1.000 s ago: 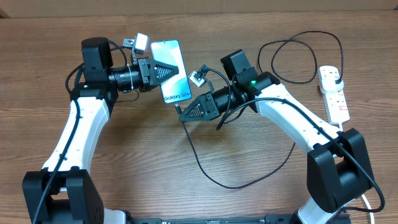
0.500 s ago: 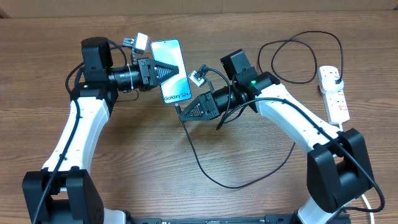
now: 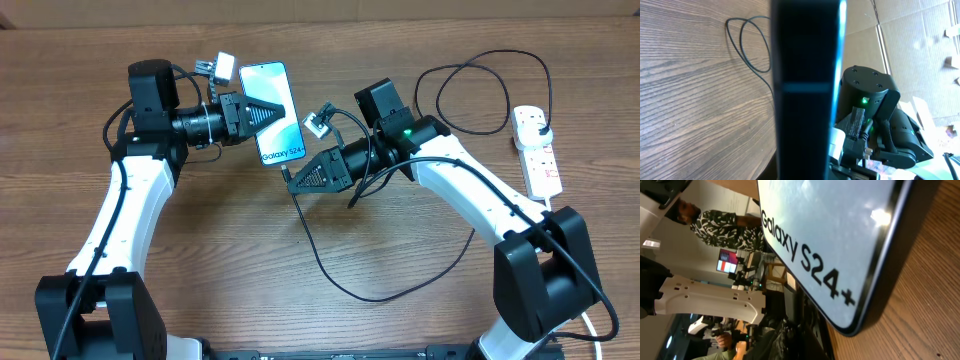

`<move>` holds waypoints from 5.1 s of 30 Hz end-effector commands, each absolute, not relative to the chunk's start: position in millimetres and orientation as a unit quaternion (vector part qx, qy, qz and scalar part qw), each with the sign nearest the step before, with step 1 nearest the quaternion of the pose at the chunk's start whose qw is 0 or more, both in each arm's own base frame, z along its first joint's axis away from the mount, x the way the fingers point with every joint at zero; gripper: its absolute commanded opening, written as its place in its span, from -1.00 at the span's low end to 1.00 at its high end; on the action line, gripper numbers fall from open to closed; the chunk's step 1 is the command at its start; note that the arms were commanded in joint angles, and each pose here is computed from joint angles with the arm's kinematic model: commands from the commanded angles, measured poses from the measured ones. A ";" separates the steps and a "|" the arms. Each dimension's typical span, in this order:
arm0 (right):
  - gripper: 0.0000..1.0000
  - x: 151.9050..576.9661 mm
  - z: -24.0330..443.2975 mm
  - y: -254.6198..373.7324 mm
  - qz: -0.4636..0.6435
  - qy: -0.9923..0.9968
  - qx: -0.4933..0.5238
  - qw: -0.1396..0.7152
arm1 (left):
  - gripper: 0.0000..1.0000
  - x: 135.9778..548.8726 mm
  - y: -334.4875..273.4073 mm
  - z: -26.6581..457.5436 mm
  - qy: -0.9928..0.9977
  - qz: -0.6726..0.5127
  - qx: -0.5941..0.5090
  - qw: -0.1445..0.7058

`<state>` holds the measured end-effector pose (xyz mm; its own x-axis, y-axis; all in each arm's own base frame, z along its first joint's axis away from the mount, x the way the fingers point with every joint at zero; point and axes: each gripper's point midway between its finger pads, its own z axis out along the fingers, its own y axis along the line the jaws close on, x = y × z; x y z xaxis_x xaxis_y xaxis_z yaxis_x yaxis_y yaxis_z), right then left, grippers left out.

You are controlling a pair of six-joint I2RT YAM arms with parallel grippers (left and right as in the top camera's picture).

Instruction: Plug charger to phone and switch on socket

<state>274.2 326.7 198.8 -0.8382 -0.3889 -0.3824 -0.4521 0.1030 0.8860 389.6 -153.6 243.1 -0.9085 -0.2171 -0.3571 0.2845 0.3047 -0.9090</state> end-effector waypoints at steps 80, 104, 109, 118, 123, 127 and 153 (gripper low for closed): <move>-0.92 317.2 226.7 333.2 0.607 0.759 -0.223 0.082 | -0.91 377.4 -159.7 225.8 0.797 -0.587 -0.047 0.136; -0.92 350.2 243.0 331.8 0.610 0.763 -0.172 0.126 | -0.91 352.4 -186.9 240.0 0.771 -0.631 0.005 0.089; -0.92 351.5 244.1 331.8 0.611 0.762 -0.173 0.130 | -0.91 349.5 -192.0 239.9 0.771 -0.631 0.010 0.083; -0.87 355.2 247.5 331.5 0.612 0.758 -0.178 0.143 | -0.92 349.1 -192.5 239.7 0.771 -0.631 0.008 0.081; 0.64 353.4 242.6 325.9 0.608 0.760 -0.182 0.137 | -0.91 350.4 -191.3 239.5 0.772 -0.629 0.015 0.090; 0.80 354.2 236.3 311.6 0.606 0.763 -0.183 0.129 | -0.91 350.9 -190.9 239.3 0.771 -0.625 0.041 0.113; 1.00 311.6 152.0 247.9 0.474 0.858 -0.194 0.048 | -0.78 330.4 -214.8 246.3 0.723 -0.617 0.230 0.208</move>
